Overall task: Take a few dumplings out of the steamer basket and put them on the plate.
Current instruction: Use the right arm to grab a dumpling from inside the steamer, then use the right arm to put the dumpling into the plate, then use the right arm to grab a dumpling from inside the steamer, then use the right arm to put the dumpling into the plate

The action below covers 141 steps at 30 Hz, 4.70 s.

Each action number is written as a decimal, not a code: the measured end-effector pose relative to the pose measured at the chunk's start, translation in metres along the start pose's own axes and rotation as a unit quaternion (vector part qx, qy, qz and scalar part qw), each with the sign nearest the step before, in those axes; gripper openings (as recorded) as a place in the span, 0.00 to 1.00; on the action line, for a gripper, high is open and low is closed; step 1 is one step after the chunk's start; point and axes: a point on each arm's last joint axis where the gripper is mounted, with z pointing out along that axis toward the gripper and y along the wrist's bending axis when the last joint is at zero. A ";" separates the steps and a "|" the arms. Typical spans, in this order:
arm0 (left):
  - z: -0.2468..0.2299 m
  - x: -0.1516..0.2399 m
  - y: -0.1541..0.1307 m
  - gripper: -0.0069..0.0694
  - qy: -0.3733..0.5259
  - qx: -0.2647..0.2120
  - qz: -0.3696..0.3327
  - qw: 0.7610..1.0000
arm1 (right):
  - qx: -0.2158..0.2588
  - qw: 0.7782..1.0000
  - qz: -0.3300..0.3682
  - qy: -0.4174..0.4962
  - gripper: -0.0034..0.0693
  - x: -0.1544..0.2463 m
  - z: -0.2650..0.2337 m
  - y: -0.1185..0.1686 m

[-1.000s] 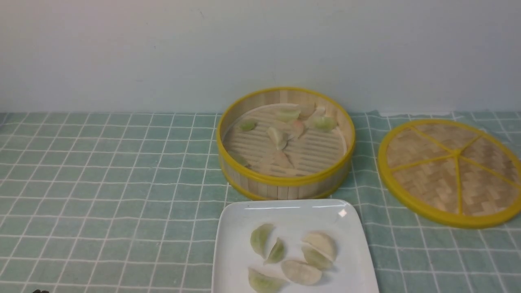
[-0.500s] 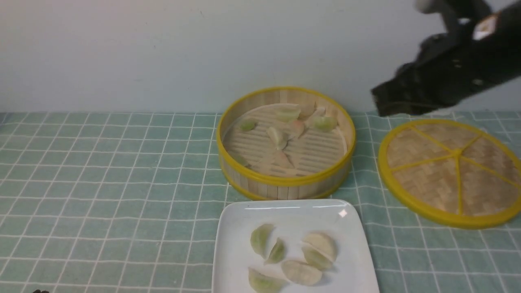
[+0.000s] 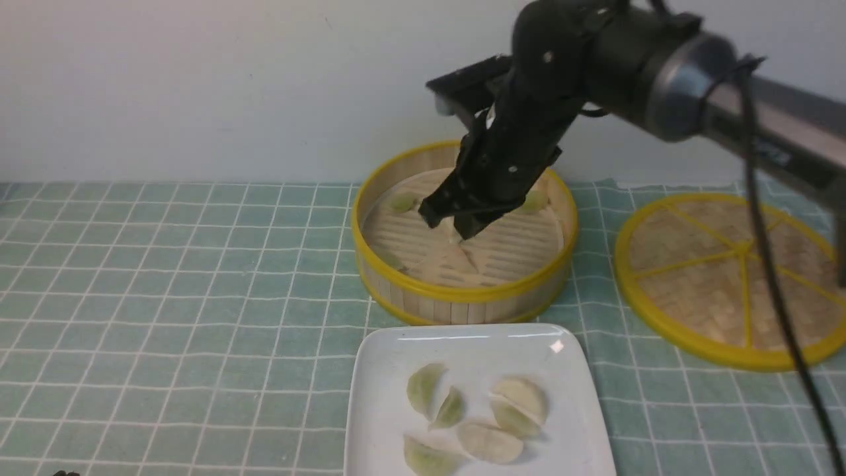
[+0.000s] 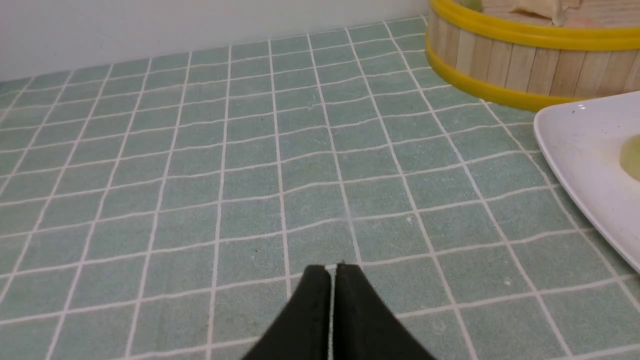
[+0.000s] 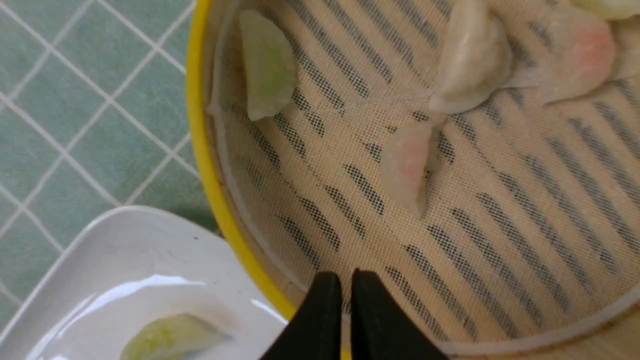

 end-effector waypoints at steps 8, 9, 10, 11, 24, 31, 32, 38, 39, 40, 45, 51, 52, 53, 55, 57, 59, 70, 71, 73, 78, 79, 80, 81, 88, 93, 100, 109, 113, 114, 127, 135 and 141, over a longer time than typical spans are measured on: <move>0.000 0.000 0.000 0.08 0.000 0.000 0.000 1.000 | 0.029 0.999 0.023 -0.010 0.43 -0.028 0.056 -0.007; 0.000 0.000 0.000 0.08 0.000 0.000 0.000 1.000 | 0.038 0.999 0.029 -0.006 0.47 -0.028 0.063 -0.009; 0.000 0.000 0.000 0.08 0.000 0.000 0.000 1.000 | 0.050 0.998 0.037 -0.002 0.52 -0.027 0.069 -0.012; 0.000 0.000 0.000 0.08 0.000 0.000 0.000 1.000 | 0.061 0.997 0.045 0.004 0.56 -0.025 0.075 -0.014; 0.000 0.000 0.000 0.08 0.000 0.000 0.000 1.000 | 0.044 0.996 0.070 0.028 0.26 -0.018 0.100 -0.012; 0.000 0.000 0.000 0.08 0.000 0.000 0.000 1.000 | 0.016 0.997 0.072 -0.027 0.28 -0.028 0.021 -0.002; 0.000 0.000 0.000 0.08 0.000 0.000 0.000 1.000 | 0.010 0.997 0.069 -0.036 0.28 -0.026 0.002 0.002; 0.000 0.000 0.000 0.08 0.000 0.000 0.000 1.000 | -0.017 0.999 0.037 -0.015 0.28 0.014 -0.052 0.033; 0.000 0.000 0.000 0.08 0.000 0.000 0.000 1.000 | -0.021 0.999 0.034 0.007 0.28 0.025 -0.047 0.037; 0.000 0.000 0.000 0.08 0.000 0.000 0.000 1.000 | -0.026 0.999 0.030 0.026 0.28 0.036 -0.044 0.043; 0.000 0.000 0.000 0.08 0.000 0.000 0.000 1.000 | -0.031 0.992 0.031 0.116 0.28 0.076 -0.010 0.049; 0.000 0.000 0.000 0.08 0.000 0.000 0.000 1.000 | -0.024 0.989 0.035 0.142 0.31 0.090 0.030 0.047; 0.000 0.000 0.000 0.08 0.000 0.000 0.000 1.000 | -0.024 0.990 0.034 0.132 0.36 0.088 0.039 0.046; 0.000 0.000 0.000 0.08 0.000 0.000 0.000 1.000 | -0.024 0.991 0.034 0.125 0.44 0.085 0.042 0.046; 0.000 0.000 0.000 0.08 0.000 0.000 0.000 1.000 | -0.024 0.993 0.034 0.113 0.55 0.080 0.041 0.046; 0.000 0.000 0.000 0.08 0.000 0.000 0.000 1.000 | -0.025 0.994 0.033 0.097 0.67 0.071 0.034 0.047; 0.000 0.000 0.000 0.08 0.000 0.000 0.000 1.000 | -0.024 0.996 0.029 0.080 0.77 0.061 0.025 0.047; 0.000 0.000 0.000 0.08 0.000 0.000 0.000 1.000 | 0.034 0.996 0.037 -0.079 0.85 -0.019 0.004 0.013; 0.000 0.000 0.000 0.08 0.000 0.000 0.000 1.000 | 0.036 0.995 0.041 -0.082 0.85 -0.022 0.009 0.008; 0.000 0.000 0.000 0.08 0.000 0.000 0.000 1.000 | 0.045 0.995 0.050 -0.073 0.85 -0.026 0.032 -0.007; 0.000 0.000 0.000 0.08 0.000 0.000 0.000 1.000 | 0.054 0.994 0.069 -0.066 0.85 -0.030 0.064 -0.027; 0.000 0.000 0.000 0.08 0.000 0.000 0.000 1.000 | 0.056 0.994 0.073 -0.066 0.85 -0.030 0.077 -0.033; 0.000 0.000 0.000 0.08 0.000 0.000 0.000 1.000 | 0.056 0.994 0.073 -0.066 0.85 -0.030 0.080 -0.033; 0.000 0.000 0.000 0.08 0.000 0.000 0.000 1.000 | 0.056 0.993 0.074 -0.069 0.85 -0.030 0.087 -0.035; 0.000 0.000 0.000 0.08 0.000 0.000 0.000 1.000 | 0.055 0.993 0.071 -0.078 0.76 -0.029 0.113 -0.037; 0.000 0.000 0.000 0.08 0.000 0.000 0.000 1.000 | 0.057 0.994 0.072 -0.065 0.41 -0.029 0.109 -0.037; 0.000 0.000 0.000 0.08 0.000 0.000 0.000 1.000 | 0.043 0.995 0.077 -0.054 0.44 -0.043 0.051 -0.031; 0.000 0.000 0.000 0.08 0.000 0.000 0.000 1.000 | -0.031 0.995 0.063 -0.065 0.44 -0.015 -0.055 0.006; 0.000 0.000 0.000 0.08 0.000 0.000 0.000 1.000 | -0.029 0.999 0.041 0.013 0.44 0.039 -0.059 0.027; 0.000 0.000 0.000 0.08 0.000 0.000 0.000 1.000 | -0.029 0.998 0.042 0.043 0.44 0.056 -0.053 0.028; 0.000 0.000 0.000 0.08 0.000 0.000 0.000 1.000 | 0.035 0.986 0.096 0.128 0.45 0.124 0.030 0.016; 0.000 0.000 0.000 0.08 0.000 0.000 0.000 1.000 | 0.036 0.984 0.082 0.155 0.76 0.119 0.011 0.016; 0.000 0.000 0.000 0.08 0.000 0.000 0.000 1.000 | 0.056 0.995 0.064 0.055 0.53 0.113 -0.083 0.017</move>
